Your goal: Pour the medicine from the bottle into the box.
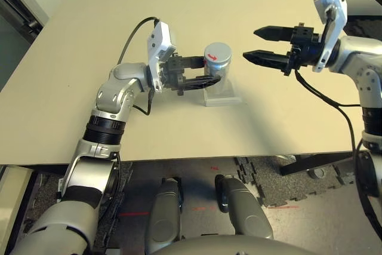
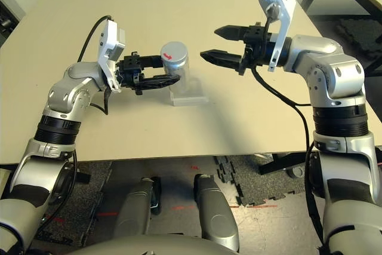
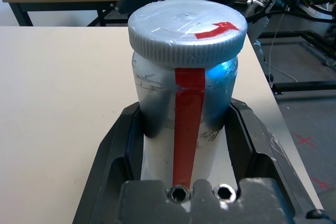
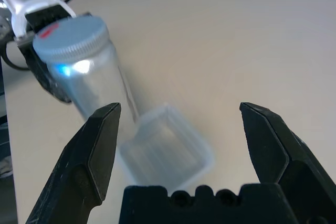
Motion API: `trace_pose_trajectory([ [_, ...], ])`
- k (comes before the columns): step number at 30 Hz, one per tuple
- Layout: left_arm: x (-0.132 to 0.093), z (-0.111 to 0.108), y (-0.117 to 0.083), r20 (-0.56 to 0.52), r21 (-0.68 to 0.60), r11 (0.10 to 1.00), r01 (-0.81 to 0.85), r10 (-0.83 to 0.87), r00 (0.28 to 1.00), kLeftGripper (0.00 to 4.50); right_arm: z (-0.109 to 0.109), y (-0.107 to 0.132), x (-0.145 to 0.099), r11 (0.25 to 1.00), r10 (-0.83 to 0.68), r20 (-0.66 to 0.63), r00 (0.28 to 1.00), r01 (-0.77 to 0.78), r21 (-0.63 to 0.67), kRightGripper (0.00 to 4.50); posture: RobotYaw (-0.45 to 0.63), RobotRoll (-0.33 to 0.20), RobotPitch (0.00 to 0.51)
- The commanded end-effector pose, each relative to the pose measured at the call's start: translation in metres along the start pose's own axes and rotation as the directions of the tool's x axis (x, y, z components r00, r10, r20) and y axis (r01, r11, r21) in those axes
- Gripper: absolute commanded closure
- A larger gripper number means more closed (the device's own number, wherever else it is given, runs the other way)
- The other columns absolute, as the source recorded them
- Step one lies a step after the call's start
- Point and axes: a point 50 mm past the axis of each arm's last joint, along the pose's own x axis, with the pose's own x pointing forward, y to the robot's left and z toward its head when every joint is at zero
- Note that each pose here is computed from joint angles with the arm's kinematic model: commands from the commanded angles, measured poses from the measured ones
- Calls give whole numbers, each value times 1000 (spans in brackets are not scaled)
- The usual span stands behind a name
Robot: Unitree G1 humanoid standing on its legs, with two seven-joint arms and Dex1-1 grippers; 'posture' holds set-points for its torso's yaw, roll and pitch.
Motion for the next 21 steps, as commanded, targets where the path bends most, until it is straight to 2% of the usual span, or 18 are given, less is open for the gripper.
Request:
trace_pose_trajectory([
  [1,0,-2,-2,-12,7,1000,14,-14,1000,2063,-1,9,-5,998,60,-22,998,-60,6,0,-17,0,184],
  [4,0,-2,-1,-13,8,1000,14,-14,1000,2063,0,20,-5,992,129,-40,991,-129,17,0,-19,0,181],
  [8,0,-2,0,-15,9,1000,14,-14,1000,2063,14,30,6,985,173,0,985,-173,-1,0,-21,0,176],
  [13,2,-2,-1,-13,10,1000,19,-19,1000,2063,27,36,19,977,209,43,977,-207,-41,0,-23,0,172],
  [21,4,-2,-2,-13,7,999,32,-32,999,2063,34,45,40,959,276,51,960,-271,-88,0,-23,0,169],
])
